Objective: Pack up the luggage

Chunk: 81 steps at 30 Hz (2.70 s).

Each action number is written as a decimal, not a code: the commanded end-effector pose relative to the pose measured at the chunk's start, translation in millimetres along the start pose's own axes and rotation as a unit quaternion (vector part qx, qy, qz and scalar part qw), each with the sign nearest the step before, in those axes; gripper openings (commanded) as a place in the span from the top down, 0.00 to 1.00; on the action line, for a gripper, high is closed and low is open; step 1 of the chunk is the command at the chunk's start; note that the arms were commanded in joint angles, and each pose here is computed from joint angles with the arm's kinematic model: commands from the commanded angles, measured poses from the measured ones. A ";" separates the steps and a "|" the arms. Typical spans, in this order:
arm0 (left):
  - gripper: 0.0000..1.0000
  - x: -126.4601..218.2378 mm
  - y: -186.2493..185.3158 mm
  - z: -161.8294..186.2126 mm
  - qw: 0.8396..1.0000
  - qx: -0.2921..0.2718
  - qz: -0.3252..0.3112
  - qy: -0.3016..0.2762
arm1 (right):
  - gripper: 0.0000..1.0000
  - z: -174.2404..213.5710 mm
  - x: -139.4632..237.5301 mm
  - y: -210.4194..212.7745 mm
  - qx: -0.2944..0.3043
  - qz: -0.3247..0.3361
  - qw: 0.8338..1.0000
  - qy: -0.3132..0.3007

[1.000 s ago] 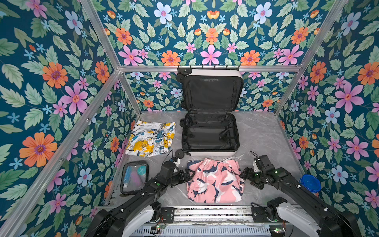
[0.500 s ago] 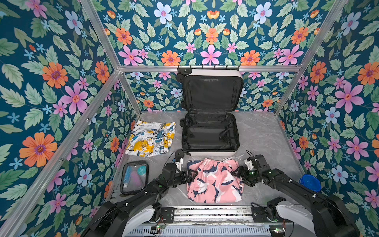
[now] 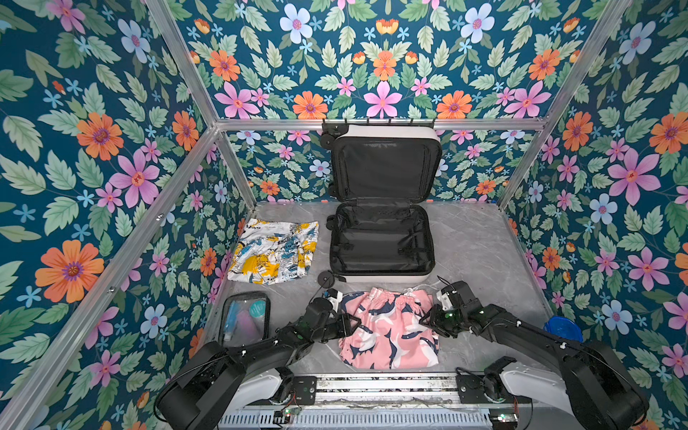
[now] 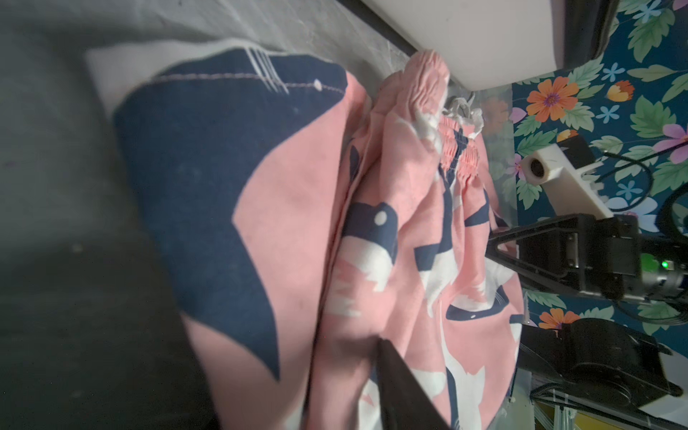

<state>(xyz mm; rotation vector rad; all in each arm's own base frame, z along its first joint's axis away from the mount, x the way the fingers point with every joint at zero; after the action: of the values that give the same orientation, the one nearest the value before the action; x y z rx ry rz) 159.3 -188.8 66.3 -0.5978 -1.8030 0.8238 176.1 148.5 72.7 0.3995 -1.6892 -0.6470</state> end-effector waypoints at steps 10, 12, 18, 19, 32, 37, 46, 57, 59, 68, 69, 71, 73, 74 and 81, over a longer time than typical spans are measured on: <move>1.00 43.4 -60.8 -27.0 0.994 -0.061 0.059 -0.075 | 1.00 -12.3 45.0 60.7 0.054 -0.096 0.993 -0.050; 1.00 55.4 -71.7 -30.6 0.991 -0.072 0.069 -0.089 | 1.00 -13.4 58.5 69.9 0.065 -0.107 0.990 -0.065; 1.00 83.4 -109.2 -47.2 0.983 -0.103 0.091 -0.125 | 1.00 -20.6 96.9 102.5 0.092 -0.147 0.980 -0.100; 1.00 86.7 -117.6 -51.6 0.981 -0.110 0.095 -0.130 | 1.00 -23.7 103.2 111.7 0.097 -0.160 0.977 -0.103; 1.00 105.2 -207.5 -137.5 0.954 -0.191 0.037 -0.226 | 1.00 -110.9 140.1 193.3 0.136 -0.188 0.962 -0.145; 1.00 94.3 -197.6 -191.4 0.955 -0.170 0.024 -0.242 | 1.00 -159.1 133.7 192.4 0.118 -0.200 0.961 -0.153; 1.00 51.3 -181.6 -271.3 0.958 -0.144 0.027 -0.245 | 1.00 -232.0 89.4 196.6 0.104 -0.190 0.966 -0.139; 1.00 -12.2 -138.3 -305.6 0.970 -0.112 -0.013 -0.216 | 1.00 -281.8 20.3 169.6 0.088 -0.125 0.983 -0.104; 1.00 -21.7 -129.6 -306.0 0.972 -0.107 -0.020 -0.209 | 1.00 -286.9 8.4 162.0 0.082 -0.111 0.986 -0.095; 1.00 -56.4 -89.6 -312.3 0.976 -0.080 -0.071 -0.191 | 1.00 -308.2 -23.3 139.1 0.058 -0.069 0.993 -0.079; 1.00 -58.5 -86.1 -312.6 0.976 -0.078 -0.075 -0.190 | 1.00 -310.2 -25.5 136.2 0.056 -0.064 0.993 -0.079; 1.00 -62.6 -76.7 -313.0 0.975 -0.072 -0.091 -0.189 | 1.00 -313.2 -30.4 132.0 0.053 -0.052 0.994 -0.077; 1.00 -64.4 -67.7 -314.0 0.974 -0.065 -0.106 -0.191 | 1.00 -314.4 -35.7 127.3 0.051 -0.043 0.995 -0.073; 1.00 -65.0 -63.5 -314.7 0.973 -0.062 -0.113 -0.193 | 1.00 -314.7 -38.8 125.7 0.050 -0.040 0.995 -0.072; 1.00 -72.4 -50.4 -319.0 0.969 -0.056 -0.144 -0.192 | 1.00 -320.3 -46.2 121.1 0.043 -0.035 0.995 -0.079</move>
<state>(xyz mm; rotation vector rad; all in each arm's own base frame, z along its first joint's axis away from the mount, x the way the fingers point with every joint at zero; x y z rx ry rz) 478.7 -198.6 150.3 -0.3172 -2.2292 0.7102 504.5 206.7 149.3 0.4899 -1.8456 -0.6790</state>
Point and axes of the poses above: each gripper's point midway between its finger pads, its own x axis back along the fingers, its own y axis along the line the jaws close on, z = x × y, the point moved 5 cm from there along x, back along the fingers, and after that the axes turned 9 degrees about x, right-handed, at the moved point
